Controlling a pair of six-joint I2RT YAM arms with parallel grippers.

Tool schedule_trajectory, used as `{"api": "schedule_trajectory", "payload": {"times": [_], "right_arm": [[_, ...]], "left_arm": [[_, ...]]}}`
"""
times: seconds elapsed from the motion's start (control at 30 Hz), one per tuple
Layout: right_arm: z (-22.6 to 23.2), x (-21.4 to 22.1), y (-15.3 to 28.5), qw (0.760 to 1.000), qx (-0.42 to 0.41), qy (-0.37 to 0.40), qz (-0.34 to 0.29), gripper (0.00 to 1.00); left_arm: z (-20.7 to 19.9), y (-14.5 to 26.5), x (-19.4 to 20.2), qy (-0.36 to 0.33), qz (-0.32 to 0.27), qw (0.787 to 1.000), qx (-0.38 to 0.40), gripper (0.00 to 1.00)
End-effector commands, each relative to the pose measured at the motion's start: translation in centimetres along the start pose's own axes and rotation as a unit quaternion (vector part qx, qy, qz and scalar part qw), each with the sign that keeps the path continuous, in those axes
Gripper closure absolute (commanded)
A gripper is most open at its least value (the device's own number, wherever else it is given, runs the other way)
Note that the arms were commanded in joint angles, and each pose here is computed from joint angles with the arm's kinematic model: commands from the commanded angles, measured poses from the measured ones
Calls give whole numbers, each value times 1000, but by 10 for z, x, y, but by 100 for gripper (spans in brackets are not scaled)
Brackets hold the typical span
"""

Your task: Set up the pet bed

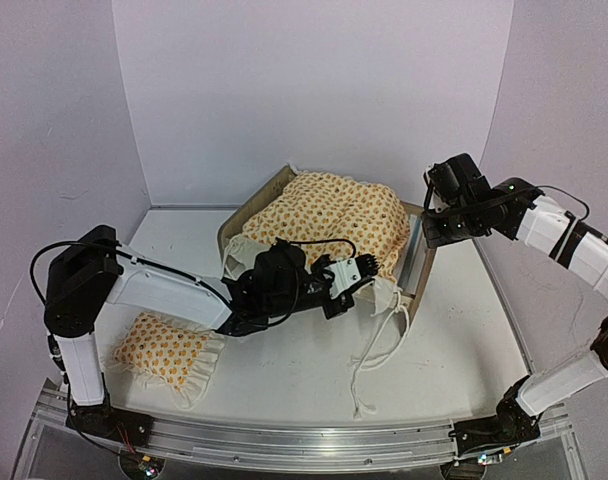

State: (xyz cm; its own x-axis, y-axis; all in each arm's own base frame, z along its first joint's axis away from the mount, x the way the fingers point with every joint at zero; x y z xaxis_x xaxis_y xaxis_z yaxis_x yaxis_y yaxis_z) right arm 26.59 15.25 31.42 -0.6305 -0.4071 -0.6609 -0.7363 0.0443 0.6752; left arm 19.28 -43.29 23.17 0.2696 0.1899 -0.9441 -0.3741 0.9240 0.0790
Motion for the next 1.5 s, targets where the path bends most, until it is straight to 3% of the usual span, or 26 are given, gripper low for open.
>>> {"api": "schedule_trajectory", "payload": {"times": [0.0,0.43,0.57,0.6,0.7,0.73,0.8,0.9,1.03,1.13,1.27,1.4,1.47], "right_arm": [[14,8,-12,999,-46,7,23,100],[16,8,-13,998,-51,7,25,100],[15,9,-13,999,-47,7,24,100],[14,9,-12,999,-42,8,24,100],[12,10,-13,999,-30,10,19,100],[11,11,-13,999,-25,10,20,100],[9,12,-13,1000,-13,11,20,100],[4,17,-14,1000,3,20,24,100],[0,28,-18,997,4,64,30,100],[-4,38,-27,996,-8,84,41,100],[-19,43,-27,997,-44,63,26,100],[-26,42,-19,993,-91,73,-12,100],[-27,46,-20,993,-93,74,-18,100]], "left_arm": [[-7,6,2,54,-20,998,36,100],[-23,-27,87,63,87,993,42,100],[-21,-27,86,69,98,992,51,97],[-19,-23,79,75,95,991,50,89],[-10,-1,43,108,78,990,55,45],[-6,9,27,114,70,989,61,37],[2,33,4,124,70,988,63,26],[44,67,-20,178,76,981,19,22],[122,109,-22,299,89,945,-104,18],[171,131,-12,357,105,895,-248,16],[224,142,12,423,123,837,-325,14],[273,140,43,436,138,809,-370,14],[289,130,55,413,158,812,-382,13]]}}
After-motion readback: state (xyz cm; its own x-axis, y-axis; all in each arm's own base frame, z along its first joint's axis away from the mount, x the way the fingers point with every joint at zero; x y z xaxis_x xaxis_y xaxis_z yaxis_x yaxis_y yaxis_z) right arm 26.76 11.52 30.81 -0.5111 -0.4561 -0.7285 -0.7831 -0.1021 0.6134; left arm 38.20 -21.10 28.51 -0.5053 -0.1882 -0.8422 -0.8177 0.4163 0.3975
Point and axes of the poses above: each gripper's point midway between its finger pads, its own y axis back along the fingers, its own z axis along the line the jaws close on, x = y × z, the point moved 10 cm from there along y, back along the fingers, and after that the axes turned 10 degrees about y, right-handed, at the moved point
